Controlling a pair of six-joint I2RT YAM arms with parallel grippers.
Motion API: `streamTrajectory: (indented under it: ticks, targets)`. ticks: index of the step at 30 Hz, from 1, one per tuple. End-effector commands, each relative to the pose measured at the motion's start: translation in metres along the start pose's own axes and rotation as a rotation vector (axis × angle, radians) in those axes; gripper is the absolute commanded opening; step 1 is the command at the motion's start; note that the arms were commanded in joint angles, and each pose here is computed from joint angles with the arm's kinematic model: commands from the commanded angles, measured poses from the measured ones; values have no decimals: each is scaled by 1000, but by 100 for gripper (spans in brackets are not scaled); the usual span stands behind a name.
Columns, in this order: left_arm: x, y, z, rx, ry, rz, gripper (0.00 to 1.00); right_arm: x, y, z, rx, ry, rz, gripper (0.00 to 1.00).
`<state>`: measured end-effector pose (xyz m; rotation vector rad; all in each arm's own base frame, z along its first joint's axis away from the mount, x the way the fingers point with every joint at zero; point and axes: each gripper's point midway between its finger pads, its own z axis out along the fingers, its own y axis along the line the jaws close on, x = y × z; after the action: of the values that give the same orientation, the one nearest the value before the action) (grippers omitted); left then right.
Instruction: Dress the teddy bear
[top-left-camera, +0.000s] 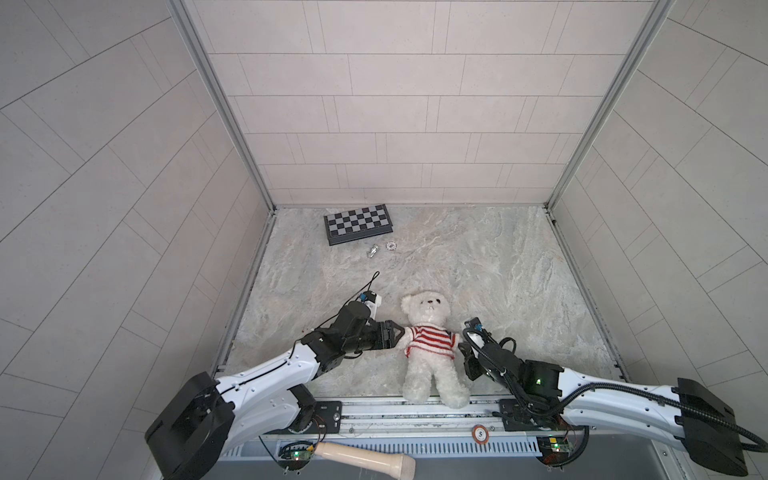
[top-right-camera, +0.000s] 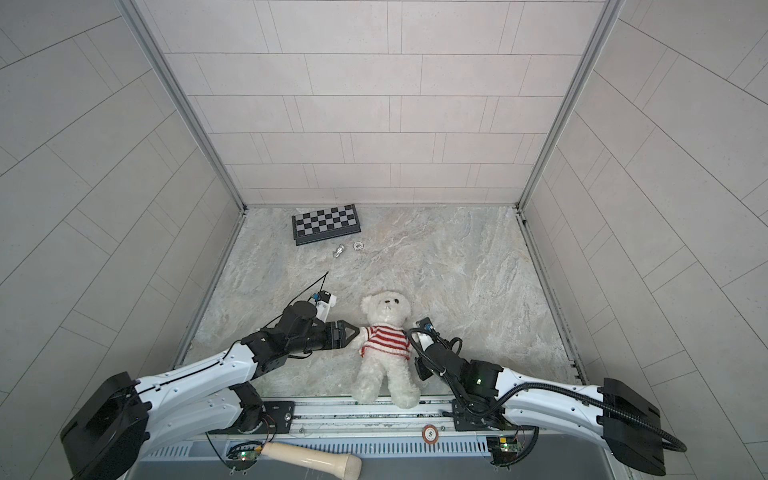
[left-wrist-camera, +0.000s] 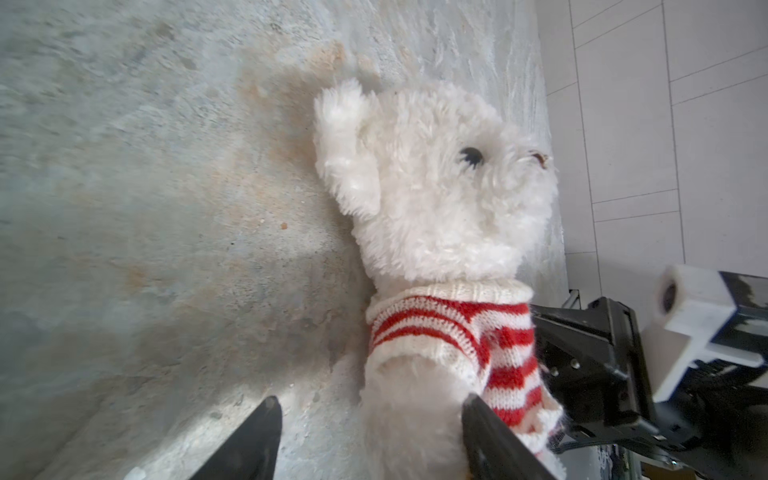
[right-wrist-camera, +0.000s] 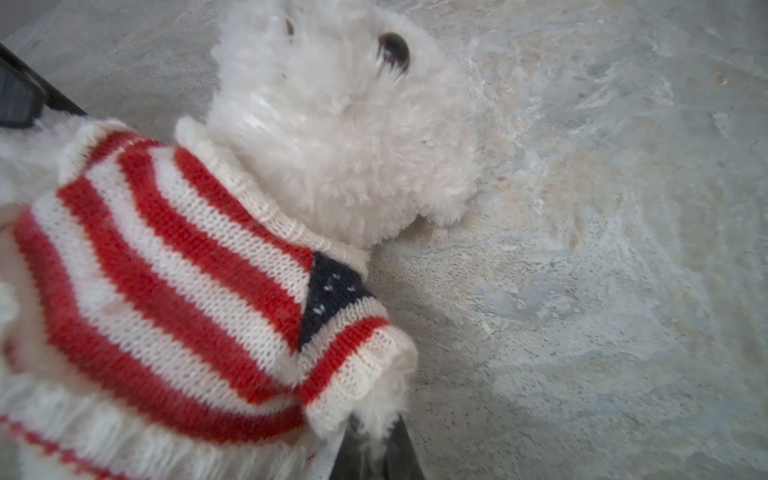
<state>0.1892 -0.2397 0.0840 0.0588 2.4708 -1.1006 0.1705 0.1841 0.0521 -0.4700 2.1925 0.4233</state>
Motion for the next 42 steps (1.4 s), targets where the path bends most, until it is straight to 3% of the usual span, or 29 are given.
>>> streamTrajectory:
  ticks: [1, 8, 16, 19, 23, 26, 30, 33, 39, 42]
  targets:
    - [0, -16, 2, 80, -15, -11, 70, -16, 8, 0, -18, -31, 33, 0]
    - [7, -32, 7, 127, -6, -10, 68, -18, 11, 2, -23, -29, 28, 0]
    - [6, -26, 12, 90, -21, -25, 43, -20, 12, 1, -31, -37, 28, 0]
    - [2, -25, 13, 80, -37, -35, 28, -22, 13, 0, -36, -44, 29, 1]
    - [-6, -29, 6, 70, -68, -29, 4, -28, 14, -4, -52, -69, 39, 17]
    - [-21, -30, -9, 23, -112, 11, 0, -33, 13, -9, -60, -102, 52, 34]
    - [-55, -27, -49, -125, -211, 126, 0, -44, 15, -19, -98, -169, 70, 51]
    - [-76, -21, -80, -294, -257, 252, 0, -52, 15, -28, -123, -223, 81, 59]
    - [-96, 0, -98, -595, -226, 397, 0, -59, 6, -40, -118, -296, 105, 63]
    - [-103, 3, -96, -796, -201, 521, 0, -59, 2, -43, -112, -313, 121, 64]
